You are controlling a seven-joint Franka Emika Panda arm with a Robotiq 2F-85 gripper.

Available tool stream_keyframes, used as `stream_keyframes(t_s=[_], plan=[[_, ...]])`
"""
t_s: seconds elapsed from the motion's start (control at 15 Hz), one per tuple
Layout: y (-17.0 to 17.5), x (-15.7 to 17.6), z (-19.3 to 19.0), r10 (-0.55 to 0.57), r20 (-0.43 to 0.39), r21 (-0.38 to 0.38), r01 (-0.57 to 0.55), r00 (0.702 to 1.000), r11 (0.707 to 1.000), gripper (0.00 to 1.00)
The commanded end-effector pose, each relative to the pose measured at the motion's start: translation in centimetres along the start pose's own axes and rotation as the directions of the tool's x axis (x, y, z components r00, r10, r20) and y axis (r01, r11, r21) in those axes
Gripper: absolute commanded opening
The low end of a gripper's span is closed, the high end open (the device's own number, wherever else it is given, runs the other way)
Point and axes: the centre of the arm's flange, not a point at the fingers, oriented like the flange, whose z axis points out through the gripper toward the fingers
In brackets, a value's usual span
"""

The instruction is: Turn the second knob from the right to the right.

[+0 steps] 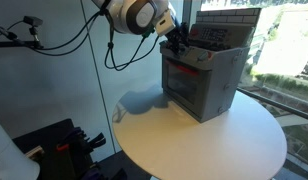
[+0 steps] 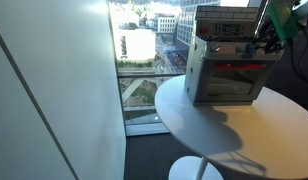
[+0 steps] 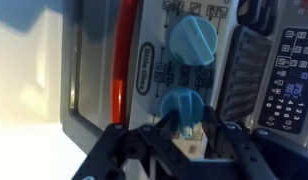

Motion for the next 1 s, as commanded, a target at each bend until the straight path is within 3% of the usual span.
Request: stream_keyframes(t_s=[0.0,0.4,0.73,0.93], plan=[[-1.2,-0.3,-1.9,0.014,-0.012,0.056,-0.013,1.000,0.998,0.57],[-2.0,-0.1,-3.5,-0.003,-0.012,0.090,0.004,1.000,0.996,0.99],[-2.0,0.2,-4.9,-0.042,-0.014,0.065,0.042,0.999,0.997,1.00],[-1.4,0.3,-5.5,-0.104,-0.012,0.002,0.104,0.995,0.995,1.00]])
